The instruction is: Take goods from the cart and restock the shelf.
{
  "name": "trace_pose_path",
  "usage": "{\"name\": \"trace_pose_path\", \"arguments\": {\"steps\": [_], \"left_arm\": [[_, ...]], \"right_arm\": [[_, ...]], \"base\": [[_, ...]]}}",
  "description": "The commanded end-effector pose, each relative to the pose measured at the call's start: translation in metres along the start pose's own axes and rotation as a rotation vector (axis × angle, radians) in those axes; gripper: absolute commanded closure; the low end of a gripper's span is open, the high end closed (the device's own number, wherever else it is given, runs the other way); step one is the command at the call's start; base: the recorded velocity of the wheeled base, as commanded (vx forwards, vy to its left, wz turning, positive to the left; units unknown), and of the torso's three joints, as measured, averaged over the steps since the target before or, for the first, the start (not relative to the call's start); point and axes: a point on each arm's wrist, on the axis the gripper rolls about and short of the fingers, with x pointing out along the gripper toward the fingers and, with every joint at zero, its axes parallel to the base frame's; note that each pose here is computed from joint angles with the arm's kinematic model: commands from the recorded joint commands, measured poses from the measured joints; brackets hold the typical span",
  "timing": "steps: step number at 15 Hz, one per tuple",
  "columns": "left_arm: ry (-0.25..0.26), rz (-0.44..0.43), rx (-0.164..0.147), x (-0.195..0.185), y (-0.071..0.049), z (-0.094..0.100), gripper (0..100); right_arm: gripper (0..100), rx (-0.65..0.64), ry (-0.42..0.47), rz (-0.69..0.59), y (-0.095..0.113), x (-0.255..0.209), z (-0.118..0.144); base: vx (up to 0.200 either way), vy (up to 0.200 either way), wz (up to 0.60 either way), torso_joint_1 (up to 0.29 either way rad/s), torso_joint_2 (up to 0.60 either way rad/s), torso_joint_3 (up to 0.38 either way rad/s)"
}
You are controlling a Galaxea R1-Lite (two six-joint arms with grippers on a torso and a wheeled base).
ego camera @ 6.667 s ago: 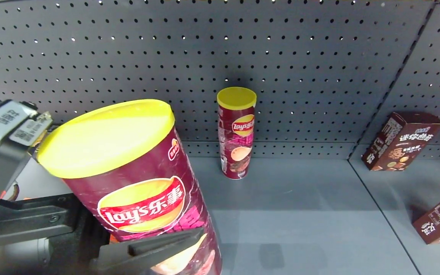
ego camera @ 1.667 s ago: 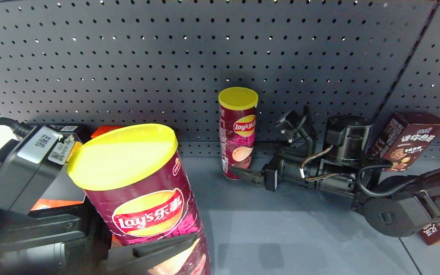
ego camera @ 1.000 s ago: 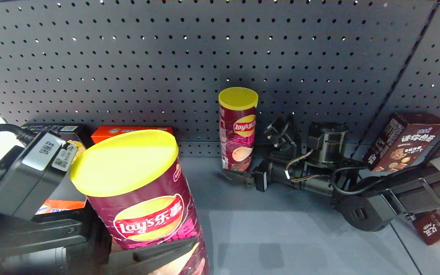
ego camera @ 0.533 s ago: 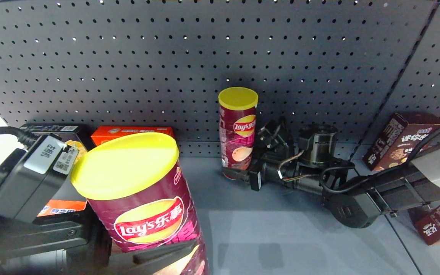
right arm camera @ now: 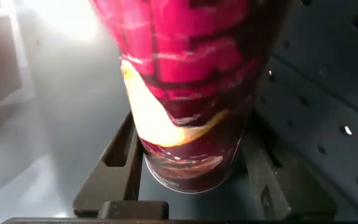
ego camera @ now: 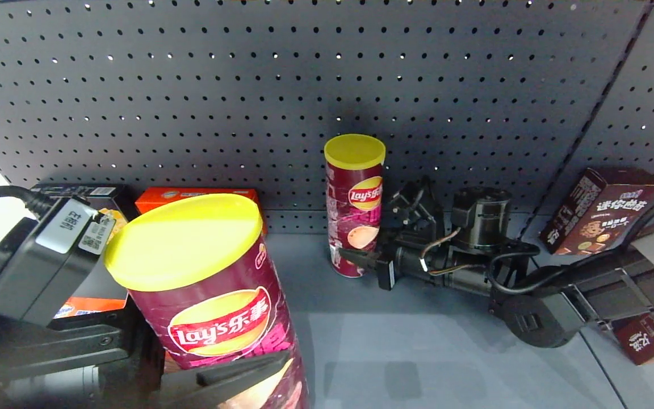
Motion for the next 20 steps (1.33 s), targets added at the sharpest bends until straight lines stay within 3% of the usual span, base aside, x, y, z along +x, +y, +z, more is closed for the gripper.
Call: {"name": "trace_pose_path", "arguments": {"steps": [1, 4, 8, 10, 13, 14, 17, 20], "left_arm": [[0.0, 0.0, 0.001, 0.0, 0.0, 0.0, 100], [-0.004, 0.0, 0.003, 0.001, 0.001, 0.002, 100], [-0.007, -0.001, 0.004, 0.0, 0.0, 0.002, 100], [-0.012, -0.013, 0.009, 0.001, -0.002, 0.004, 100], [-0.016, -0.011, 0.011, 0.0, -0.002, 0.004, 100], [-0.024, -0.005, 0.015, 0.0, -0.001, 0.007, 100], [-0.054, 0.006, 0.029, 0.0, 0.001, 0.016, 100], [-0.047, 0.015, 0.025, 0.0, 0.002, 0.014, 100]], "right_arm": [[100, -0.012, -0.022, -0.016, 0.011, -0.022, 0.015], [100, -0.02, -0.041, -0.051, 0.033, -0.045, 0.03], [100, -0.017, -0.025, -0.094, 0.051, -0.07, 0.031], [100, -0.013, -0.005, -0.102, 0.066, -0.099, 0.026], [100, -0.004, 0.016, -0.099, 0.072, -0.12, 0.016], [100, -0.001, 0.017, -0.099, 0.077, -0.131, 0.001], [100, 0.019, 0.01, -0.1, 0.082, -0.141, -0.017], [100, 0.025, 0.007, -0.108, 0.082, -0.146, -0.024]], "base": [[0.0, 0.0, 0.0, 0.0, 0.0, 0.0], [0.0, 0.0, 0.0, 0.0, 0.0, 0.0], [0.0, 0.0, 0.0, 0.0, 0.0, 0.0], [0.0, 0.0, 0.0, 0.0, 0.0, 0.0], [0.0, 0.0, 0.0, 0.0, 0.0, 0.0], [0.0, 0.0, 0.0, 0.0, 0.0, 0.0], [0.0, 0.0, 0.0, 0.0, 0.0, 0.0], [0.0, 0.0, 0.0, 0.0, 0.0, 0.0]]}}
